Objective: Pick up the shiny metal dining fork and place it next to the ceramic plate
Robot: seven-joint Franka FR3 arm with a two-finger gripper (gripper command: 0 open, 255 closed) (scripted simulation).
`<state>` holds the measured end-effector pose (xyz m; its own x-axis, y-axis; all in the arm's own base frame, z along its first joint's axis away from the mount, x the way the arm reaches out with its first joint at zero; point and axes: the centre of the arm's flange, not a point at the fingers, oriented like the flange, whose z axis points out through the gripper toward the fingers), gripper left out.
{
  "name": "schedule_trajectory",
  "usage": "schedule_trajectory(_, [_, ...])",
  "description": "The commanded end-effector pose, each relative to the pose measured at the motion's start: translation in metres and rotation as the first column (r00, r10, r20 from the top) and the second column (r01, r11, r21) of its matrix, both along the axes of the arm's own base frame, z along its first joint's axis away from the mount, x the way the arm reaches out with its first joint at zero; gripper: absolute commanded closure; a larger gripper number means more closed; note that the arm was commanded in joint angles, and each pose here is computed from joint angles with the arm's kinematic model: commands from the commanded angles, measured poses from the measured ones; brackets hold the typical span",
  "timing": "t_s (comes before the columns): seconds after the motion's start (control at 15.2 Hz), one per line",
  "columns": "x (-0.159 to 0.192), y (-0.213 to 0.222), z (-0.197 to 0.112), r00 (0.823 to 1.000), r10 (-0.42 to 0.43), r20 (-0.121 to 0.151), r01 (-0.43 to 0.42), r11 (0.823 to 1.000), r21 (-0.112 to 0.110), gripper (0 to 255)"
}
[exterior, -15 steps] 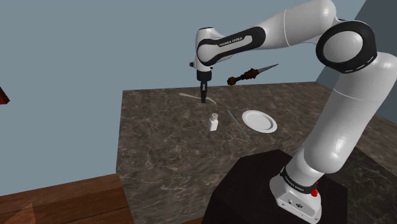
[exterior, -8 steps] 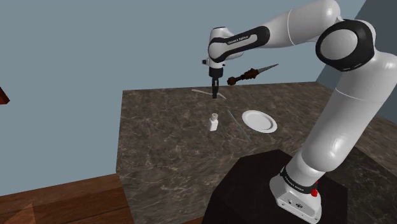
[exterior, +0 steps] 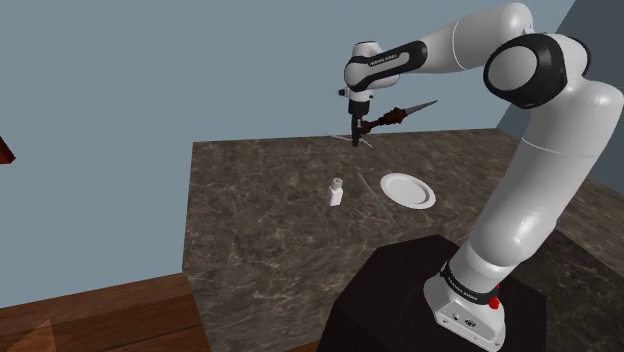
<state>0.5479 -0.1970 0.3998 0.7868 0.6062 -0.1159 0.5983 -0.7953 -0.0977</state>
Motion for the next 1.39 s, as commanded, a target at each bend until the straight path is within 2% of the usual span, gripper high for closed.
schedule_trajectory(0.0, [-0.006,-0.025,0.001,1.000,0.002,0.000,-0.002,1.000,0.000,255])
schedule_trajectory(0.33, [-0.013,-0.084,0.001,1.000,0.002,0.000,-0.002,1.000,0.000,255])
schedule_trajectory(1.32, [-0.013,-0.084,-0.078,1.000,0.002,0.000,-0.002,1.000,0.000,255])
